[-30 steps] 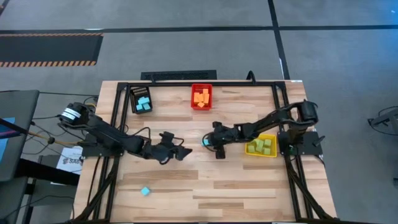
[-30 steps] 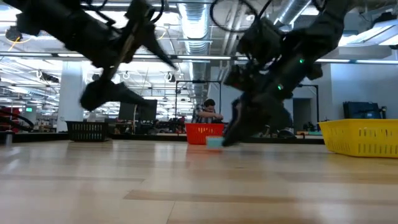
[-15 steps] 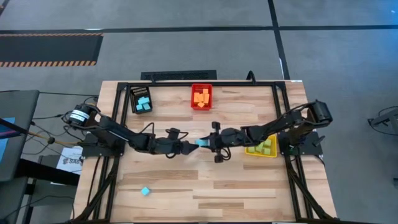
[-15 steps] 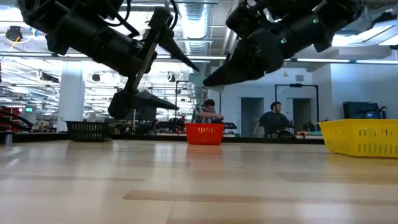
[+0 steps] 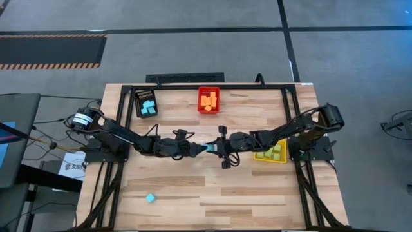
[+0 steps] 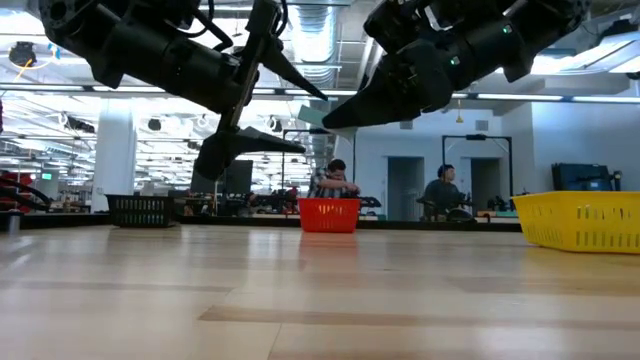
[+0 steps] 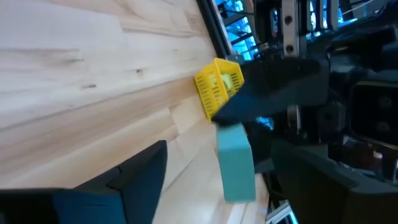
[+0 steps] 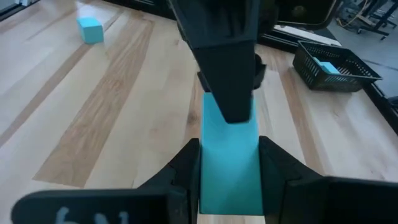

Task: Sort & place blocks by color
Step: Put the blue block into the black bin

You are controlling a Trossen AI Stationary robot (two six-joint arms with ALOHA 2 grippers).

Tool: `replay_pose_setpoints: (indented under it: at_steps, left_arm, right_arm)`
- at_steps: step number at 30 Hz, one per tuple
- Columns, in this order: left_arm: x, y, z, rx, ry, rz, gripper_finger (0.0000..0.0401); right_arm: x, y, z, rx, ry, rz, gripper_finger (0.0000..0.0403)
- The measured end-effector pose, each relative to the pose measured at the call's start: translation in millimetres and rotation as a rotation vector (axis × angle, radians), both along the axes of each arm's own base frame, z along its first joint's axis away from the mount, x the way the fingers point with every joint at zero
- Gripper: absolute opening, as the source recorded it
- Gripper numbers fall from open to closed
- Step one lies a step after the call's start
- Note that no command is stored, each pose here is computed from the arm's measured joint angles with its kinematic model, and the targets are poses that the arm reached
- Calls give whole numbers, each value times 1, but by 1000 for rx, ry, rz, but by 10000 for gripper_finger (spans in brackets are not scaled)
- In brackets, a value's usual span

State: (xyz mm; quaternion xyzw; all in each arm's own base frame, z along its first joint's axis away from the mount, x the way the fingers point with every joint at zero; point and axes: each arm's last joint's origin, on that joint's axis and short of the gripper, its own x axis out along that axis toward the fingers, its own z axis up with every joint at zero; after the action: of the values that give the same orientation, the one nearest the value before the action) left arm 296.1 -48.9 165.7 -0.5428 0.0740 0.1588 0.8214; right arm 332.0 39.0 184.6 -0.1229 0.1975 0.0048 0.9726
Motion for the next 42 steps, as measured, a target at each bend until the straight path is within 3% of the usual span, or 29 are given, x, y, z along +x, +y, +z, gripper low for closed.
replay_pose_setpoints:
  at_steps: [21,26,31,35,42]
  left_arm:
    - [1,5,1,23,1,-33,96]
    - [1,5,1,55,8,-25,27]
    - [3,9,2,86,24,-17,26]
    - [-1,27,16,165,129,-7,26]
    - [-41,78,65,389,577,162,26]
  right_arm:
    - [0,-3,0,-24,1,4,115]
    - [0,-2,0,-22,5,15,181]
    - [-1,-2,-1,-23,23,18,248]
    - [-9,-7,7,-27,71,-19,267]
    - [-31,-7,24,20,171,-30,269]
